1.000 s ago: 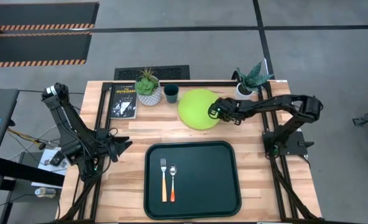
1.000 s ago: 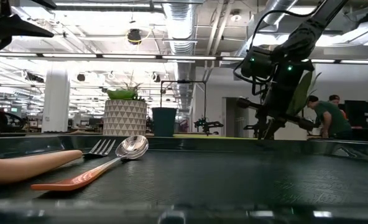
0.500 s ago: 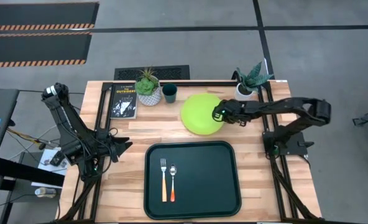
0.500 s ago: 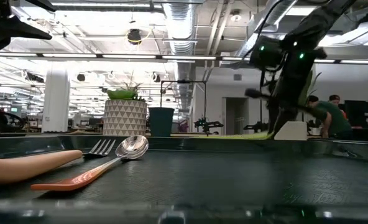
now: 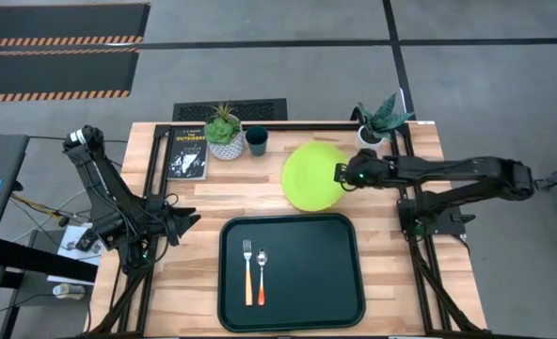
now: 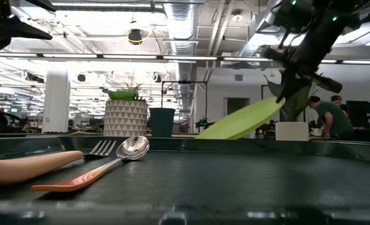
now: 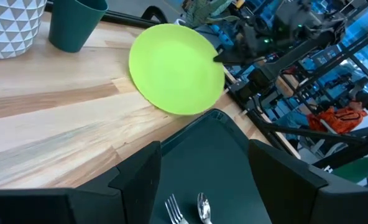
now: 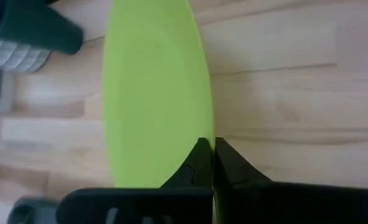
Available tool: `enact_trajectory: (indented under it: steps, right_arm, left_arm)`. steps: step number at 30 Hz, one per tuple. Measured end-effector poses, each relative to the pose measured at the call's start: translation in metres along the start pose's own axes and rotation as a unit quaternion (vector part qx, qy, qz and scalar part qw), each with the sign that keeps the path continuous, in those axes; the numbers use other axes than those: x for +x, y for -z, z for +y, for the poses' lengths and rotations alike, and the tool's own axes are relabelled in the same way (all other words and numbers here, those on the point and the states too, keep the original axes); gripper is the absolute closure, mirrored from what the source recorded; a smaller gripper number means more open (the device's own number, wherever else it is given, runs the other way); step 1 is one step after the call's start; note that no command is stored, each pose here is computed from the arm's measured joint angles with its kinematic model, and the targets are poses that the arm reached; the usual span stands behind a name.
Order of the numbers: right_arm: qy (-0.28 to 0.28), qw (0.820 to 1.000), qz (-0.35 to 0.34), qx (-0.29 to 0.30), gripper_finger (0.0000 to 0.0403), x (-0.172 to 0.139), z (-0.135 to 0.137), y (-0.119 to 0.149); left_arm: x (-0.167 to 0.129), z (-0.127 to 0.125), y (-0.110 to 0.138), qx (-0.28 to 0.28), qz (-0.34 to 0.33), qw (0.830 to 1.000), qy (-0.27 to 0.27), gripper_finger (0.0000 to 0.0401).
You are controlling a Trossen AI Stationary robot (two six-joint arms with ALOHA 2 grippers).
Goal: Pick and place plate/cup/fork/spoon on tray
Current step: Put the green plate to the right of the orange spoon on the black serving tray
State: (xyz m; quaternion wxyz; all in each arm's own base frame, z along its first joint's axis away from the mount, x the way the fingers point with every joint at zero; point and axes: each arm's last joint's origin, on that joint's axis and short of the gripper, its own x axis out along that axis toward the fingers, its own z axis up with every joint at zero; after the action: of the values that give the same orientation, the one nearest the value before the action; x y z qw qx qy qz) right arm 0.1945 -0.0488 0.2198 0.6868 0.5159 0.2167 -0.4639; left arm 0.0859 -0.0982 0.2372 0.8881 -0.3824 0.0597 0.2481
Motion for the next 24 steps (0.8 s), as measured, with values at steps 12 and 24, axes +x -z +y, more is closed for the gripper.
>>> enact_trajectory:
  steps: [12,24]
  right_arm:
    - [-0.074,0.997,-0.001,-0.021,0.0401,-0.032,0.003,0.016]
    - [-0.157,0.979,0.096,-0.086,0.0401,-0.069,0.002,0.078]
  left_arm:
    - [0.0,0.0,0.0,0.0,0.0,1.0,0.0,0.0172]
    - [0.0,0.0,0.0,0.0,0.001,1.0,0.0,0.0172]
